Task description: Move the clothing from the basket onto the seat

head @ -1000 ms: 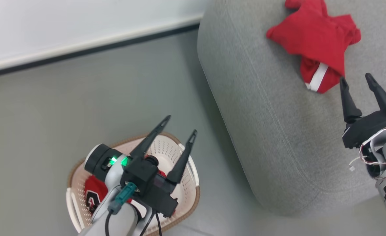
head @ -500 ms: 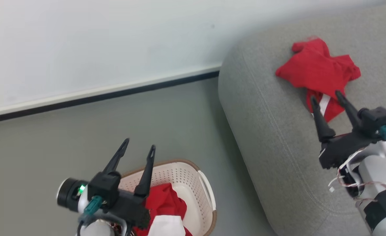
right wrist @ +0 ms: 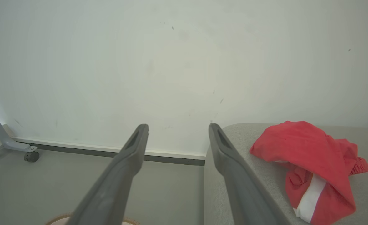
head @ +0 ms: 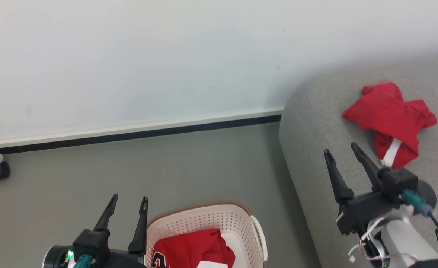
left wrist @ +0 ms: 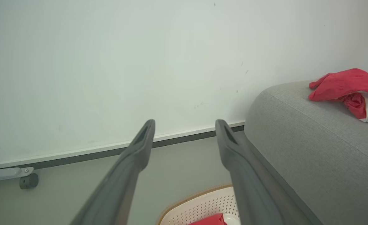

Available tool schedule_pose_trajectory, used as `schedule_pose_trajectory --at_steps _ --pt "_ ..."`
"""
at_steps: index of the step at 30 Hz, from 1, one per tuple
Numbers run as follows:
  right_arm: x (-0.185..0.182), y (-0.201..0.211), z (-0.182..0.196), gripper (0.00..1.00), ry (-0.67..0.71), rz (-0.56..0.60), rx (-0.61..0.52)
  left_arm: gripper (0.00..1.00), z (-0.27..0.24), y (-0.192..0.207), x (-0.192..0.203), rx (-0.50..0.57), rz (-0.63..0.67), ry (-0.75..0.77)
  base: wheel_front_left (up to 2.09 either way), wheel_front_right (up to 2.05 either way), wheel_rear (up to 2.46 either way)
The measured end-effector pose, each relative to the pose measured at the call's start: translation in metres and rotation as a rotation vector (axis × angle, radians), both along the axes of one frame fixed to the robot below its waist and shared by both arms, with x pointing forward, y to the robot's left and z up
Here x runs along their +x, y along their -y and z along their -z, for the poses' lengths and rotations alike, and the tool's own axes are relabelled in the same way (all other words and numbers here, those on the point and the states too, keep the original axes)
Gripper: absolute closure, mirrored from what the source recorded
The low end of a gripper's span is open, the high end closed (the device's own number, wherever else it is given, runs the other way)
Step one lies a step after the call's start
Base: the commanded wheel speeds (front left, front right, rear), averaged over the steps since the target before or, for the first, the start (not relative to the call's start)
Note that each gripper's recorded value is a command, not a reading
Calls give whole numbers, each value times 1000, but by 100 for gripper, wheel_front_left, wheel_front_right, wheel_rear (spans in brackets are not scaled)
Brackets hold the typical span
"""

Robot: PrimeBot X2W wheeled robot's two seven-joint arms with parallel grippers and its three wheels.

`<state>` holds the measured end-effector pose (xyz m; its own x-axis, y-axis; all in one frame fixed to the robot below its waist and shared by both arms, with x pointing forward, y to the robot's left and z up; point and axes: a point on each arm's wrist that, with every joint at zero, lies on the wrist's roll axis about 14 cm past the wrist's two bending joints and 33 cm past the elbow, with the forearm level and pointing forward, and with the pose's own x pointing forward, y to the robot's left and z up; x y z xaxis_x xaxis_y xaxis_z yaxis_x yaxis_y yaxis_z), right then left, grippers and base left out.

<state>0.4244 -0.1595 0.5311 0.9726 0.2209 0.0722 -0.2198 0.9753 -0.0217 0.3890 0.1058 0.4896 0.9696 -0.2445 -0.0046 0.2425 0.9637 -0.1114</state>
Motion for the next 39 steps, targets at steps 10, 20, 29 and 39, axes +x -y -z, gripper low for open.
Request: schedule_pose_trajectory --at_steps 10,20,29,39 --pt "-34 -18 -2 0 34 11 47 0 -12 -27 -27 -25 -96 35 0 0 0" --pt "-63 -21 -4 0 54 33 80 0 -14 -51 -47 -39 -175 44 0 0 0" --pt "-69 -16 -9 0 73 53 93 0 -19 -56 -47 -48 -197 60 0 0 0" --pt "-72 -7 -13 0 88 85 97 0 -21 -58 -45 -50 -210 66 0 0 0"
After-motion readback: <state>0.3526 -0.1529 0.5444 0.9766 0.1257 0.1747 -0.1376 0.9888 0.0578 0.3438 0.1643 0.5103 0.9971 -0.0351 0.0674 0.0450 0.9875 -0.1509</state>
